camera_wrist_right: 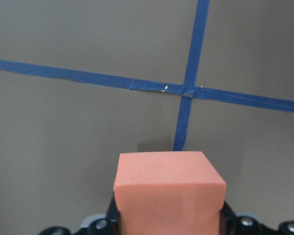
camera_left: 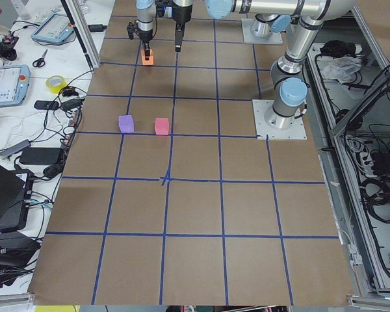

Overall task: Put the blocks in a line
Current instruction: 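Carry the orange cube with the right gripper toward the table center, then lower the orange cube onto the table and open the right gripper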

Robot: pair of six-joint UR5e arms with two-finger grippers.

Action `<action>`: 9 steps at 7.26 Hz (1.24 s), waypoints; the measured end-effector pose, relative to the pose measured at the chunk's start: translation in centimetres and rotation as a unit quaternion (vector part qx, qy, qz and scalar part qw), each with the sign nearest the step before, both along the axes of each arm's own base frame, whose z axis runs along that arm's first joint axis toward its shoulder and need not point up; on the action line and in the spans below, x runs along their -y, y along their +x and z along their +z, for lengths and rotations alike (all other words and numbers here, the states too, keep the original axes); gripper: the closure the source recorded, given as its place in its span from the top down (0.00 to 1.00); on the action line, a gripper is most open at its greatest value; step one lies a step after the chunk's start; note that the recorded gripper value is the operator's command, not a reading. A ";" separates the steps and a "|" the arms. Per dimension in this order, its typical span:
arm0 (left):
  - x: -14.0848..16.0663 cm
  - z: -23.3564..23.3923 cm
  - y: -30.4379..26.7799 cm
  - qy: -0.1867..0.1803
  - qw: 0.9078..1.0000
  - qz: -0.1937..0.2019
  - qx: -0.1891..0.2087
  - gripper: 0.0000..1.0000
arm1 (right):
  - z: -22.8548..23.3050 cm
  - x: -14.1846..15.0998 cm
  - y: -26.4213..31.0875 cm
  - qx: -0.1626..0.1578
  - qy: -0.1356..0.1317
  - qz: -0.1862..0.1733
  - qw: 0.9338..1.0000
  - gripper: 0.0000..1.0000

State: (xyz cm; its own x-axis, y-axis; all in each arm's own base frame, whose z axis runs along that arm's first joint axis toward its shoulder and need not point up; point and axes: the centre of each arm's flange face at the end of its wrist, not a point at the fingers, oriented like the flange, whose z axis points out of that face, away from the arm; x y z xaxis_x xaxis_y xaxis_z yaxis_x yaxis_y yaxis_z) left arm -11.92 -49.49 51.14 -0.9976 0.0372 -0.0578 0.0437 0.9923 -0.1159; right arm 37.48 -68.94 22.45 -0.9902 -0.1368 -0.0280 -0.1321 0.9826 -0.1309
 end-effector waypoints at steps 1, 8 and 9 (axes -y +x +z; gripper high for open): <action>0.0 0.0 0.0 0.000 1.000 0.000 0.000 1.00 | -0.3 -0.3 0.6 0.002 0.003 -0.017 1.000 0.35; 0.0 0.0 0.1 0.001 1.000 0.001 0.001 1.00 | -2.0 -0.9 1.9 0.005 0.016 -0.063 0.998 0.53; 0.0 -0.1 0.1 0.001 1.000 0.001 0.001 1.00 | -2.1 -0.9 1.9 0.006 0.017 -0.065 0.998 0.54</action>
